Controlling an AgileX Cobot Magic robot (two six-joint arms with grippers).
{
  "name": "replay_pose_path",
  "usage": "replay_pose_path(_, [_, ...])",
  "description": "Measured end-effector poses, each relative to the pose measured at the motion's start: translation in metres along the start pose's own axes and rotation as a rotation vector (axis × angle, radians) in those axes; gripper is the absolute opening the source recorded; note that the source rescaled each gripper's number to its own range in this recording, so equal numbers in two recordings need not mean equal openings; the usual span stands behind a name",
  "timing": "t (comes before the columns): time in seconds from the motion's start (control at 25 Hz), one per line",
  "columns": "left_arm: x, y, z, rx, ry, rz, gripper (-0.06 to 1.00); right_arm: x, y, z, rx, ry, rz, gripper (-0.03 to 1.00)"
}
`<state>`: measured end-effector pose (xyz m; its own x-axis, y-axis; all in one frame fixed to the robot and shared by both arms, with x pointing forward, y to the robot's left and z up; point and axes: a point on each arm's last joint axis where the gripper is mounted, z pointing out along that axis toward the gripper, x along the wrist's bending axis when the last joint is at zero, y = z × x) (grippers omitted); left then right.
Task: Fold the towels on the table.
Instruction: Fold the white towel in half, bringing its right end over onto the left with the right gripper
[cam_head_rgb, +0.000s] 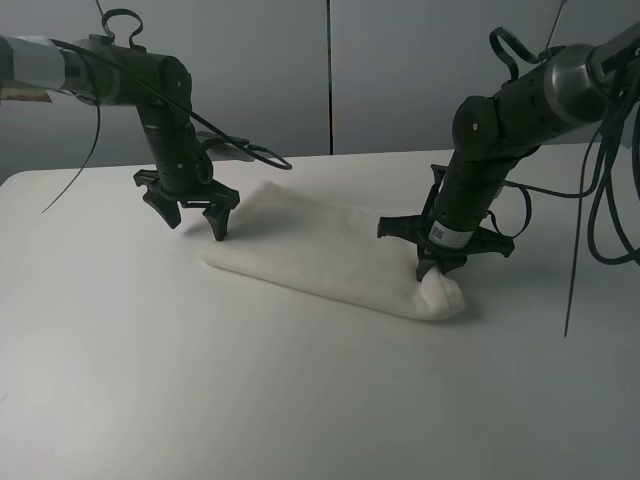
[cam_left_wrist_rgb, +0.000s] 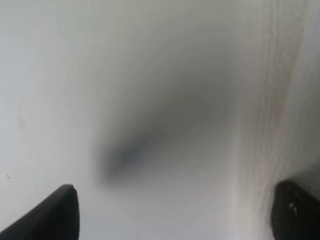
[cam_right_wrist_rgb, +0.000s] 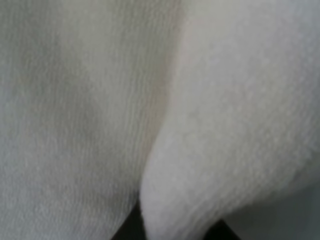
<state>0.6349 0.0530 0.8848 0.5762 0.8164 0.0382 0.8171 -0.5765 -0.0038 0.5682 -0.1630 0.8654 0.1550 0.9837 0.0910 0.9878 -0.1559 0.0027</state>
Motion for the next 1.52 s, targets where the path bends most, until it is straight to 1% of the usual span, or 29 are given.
replay_pose_path(0.16, [0.0,0.0,0.0,0.0,0.0,0.0,0.98,0.002,-0.001,0.0,0.014,0.018,-0.024,0.01])
replay_pose_path(0.4, [0.0,0.0,0.0,0.0,0.0,0.002,0.98,0.007,-0.005,-0.004,0.047,0.091,-0.059,0.01])
replay_pose_path(0.68, [0.0,0.0,0.0,0.0,0.002,0.011,0.98,0.011,-0.005,-0.028,-0.009,0.135,-0.082,0.01])
replay_pose_path(0.8, [-0.001,0.0,0.0,0.0,-0.009,0.014,0.98,0.012,-0.005,-0.038,-0.034,0.15,-0.084,0.01])
replay_pose_path(0.96, [-0.001,0.0,0.0,-0.001,-0.015,0.013,0.98,0.015,-0.006,-0.043,-0.037,0.182,-0.074,0.01])
replay_pose_path(1.16, [-0.001,0.0,0.0,0.001,-0.015,0.014,0.98,0.022,-0.007,-0.047,-0.028,0.262,-0.082,0.01])
replay_pose_path(1.52, [-0.002,0.0,0.0,0.001,-0.017,0.014,0.98,0.041,-0.003,-0.062,-0.03,0.449,-0.094,0.01])
